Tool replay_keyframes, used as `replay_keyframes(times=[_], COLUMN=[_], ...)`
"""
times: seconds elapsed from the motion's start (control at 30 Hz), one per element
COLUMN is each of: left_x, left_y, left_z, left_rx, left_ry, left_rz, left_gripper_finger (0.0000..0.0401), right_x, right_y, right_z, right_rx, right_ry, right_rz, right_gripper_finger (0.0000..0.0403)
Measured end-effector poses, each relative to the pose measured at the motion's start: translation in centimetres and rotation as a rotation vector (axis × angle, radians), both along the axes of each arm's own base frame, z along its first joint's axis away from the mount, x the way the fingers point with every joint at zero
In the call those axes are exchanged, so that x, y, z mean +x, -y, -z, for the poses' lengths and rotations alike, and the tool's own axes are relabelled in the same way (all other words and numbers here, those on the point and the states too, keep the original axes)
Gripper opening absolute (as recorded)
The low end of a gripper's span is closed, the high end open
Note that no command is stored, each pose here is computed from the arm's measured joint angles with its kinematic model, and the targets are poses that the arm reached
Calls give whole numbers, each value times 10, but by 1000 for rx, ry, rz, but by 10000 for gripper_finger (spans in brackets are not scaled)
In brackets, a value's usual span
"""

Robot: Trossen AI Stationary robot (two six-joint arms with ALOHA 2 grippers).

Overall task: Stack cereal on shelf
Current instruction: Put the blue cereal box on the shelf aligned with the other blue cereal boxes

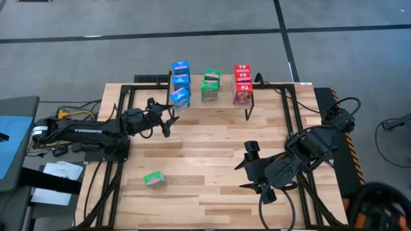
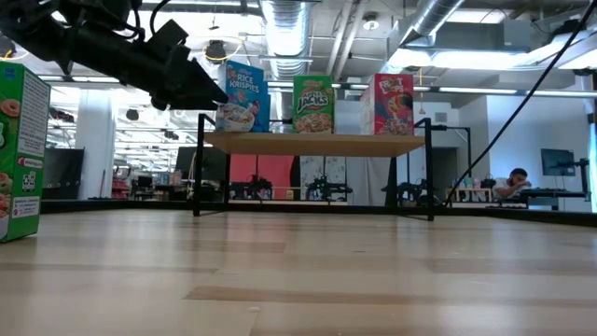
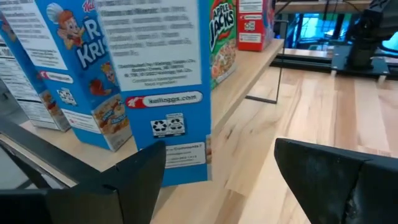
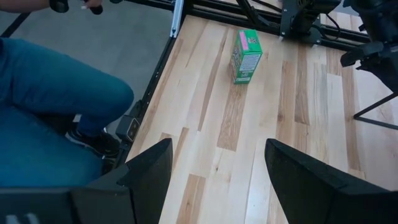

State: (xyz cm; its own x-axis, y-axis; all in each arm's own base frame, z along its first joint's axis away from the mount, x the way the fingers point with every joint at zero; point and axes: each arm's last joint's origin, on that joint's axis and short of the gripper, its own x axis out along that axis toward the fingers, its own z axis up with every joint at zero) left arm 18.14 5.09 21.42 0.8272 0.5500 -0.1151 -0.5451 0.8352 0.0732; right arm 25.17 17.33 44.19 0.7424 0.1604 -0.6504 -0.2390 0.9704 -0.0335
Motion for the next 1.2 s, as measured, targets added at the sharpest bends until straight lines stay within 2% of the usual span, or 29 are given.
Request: replay_keyframes(times=[0.27, 0.97, 1.2], left_x=[1, 13, 31], left_y=[7, 25, 21], left_z=[0, -2, 2], left_rx=[-9, -64, -64], left_ry=[12, 87, 25], left_rz=[-34, 155, 85], left_gripper_finger=[291, 291, 291], right_x=[0, 0, 0], right_y=[0, 0, 0], right_z=[0, 0, 0], right_rx=[0, 0, 0], right_ry=[-1, 0, 0], right_rz=[-1, -1, -1], right_gripper_finger=[281, 281, 281])
